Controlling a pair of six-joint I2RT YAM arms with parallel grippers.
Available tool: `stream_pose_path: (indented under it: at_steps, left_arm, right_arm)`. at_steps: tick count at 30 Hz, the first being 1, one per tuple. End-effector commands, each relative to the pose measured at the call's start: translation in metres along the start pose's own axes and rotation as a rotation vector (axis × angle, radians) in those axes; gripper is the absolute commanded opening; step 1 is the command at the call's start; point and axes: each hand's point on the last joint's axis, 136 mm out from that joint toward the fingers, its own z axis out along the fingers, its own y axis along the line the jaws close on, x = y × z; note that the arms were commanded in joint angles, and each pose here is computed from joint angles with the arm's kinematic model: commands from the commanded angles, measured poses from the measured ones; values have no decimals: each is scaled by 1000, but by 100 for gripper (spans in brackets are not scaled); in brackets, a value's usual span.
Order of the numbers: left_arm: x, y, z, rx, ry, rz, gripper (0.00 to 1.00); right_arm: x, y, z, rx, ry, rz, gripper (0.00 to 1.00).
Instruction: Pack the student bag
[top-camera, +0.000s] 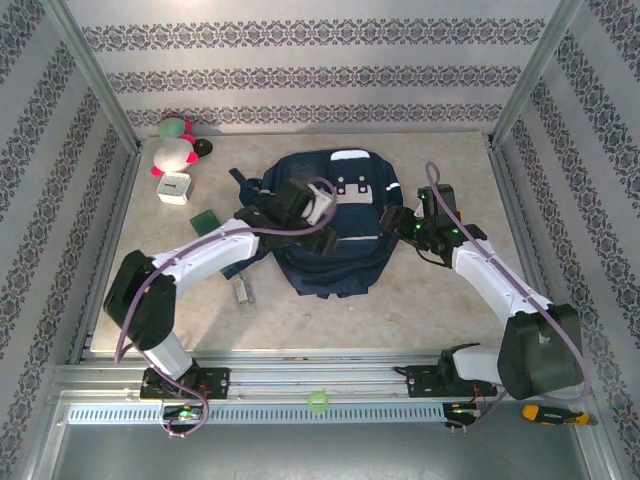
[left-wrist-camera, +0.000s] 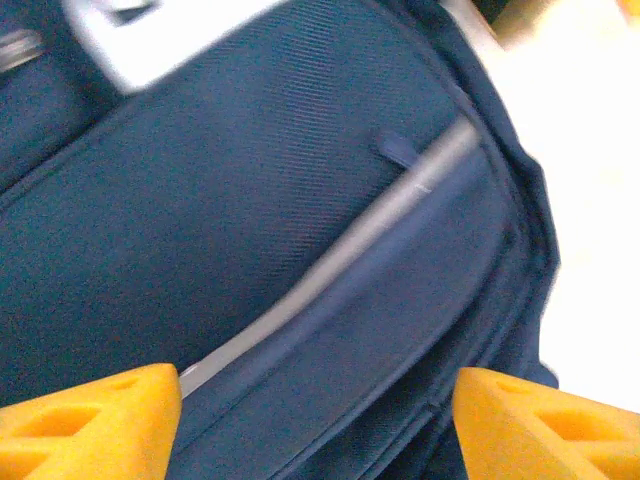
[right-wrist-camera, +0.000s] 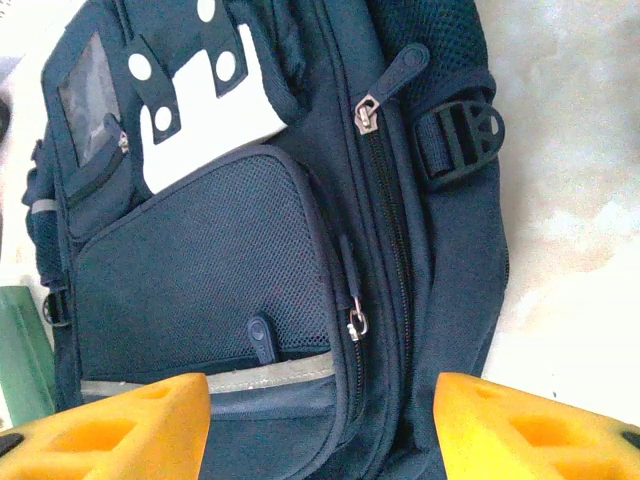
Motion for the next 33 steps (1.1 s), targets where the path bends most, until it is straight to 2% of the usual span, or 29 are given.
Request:
stream_pose_path:
  at_steps: [1,4,8,12,15,22,28,31,33]
  left_arm:
    - [-22,-41,16,91,-56,431,75]
    - [-24,-42,38,74,-6,514,75]
    - [-33,-43,57,64,-1,581,80]
    - [-30,-45,72,90,18,601,82]
    - [-23,-45,81,99,33,602,88]
    - [-19,-21,109,-21,54,604,90]
    - [-30,-12,112,-104,-49,613,60]
    - [-33,-13,105,-103,-70,608,37]
    - [-34,-18,94,-87,-93,607,16]
  right_arm:
    - [-1,-1,-6,-43,-17,9,61]
    - [1,-5,-12,-47,-30,10,61]
    - [1,-22,-19,-37,-61,45,62]
    - [-1,-32,-27,-42,-101,75,62]
    - [-3,-36,-31,-42,-118,80,63]
    - [-3,-32,-27,-98,-108,88,63]
    - [-3,-32,-25,-99,-113,83,63]
    - [-3,-33,-24,-103,-119,81,63]
    - [-3,-29,-24,-122,-111,70,62]
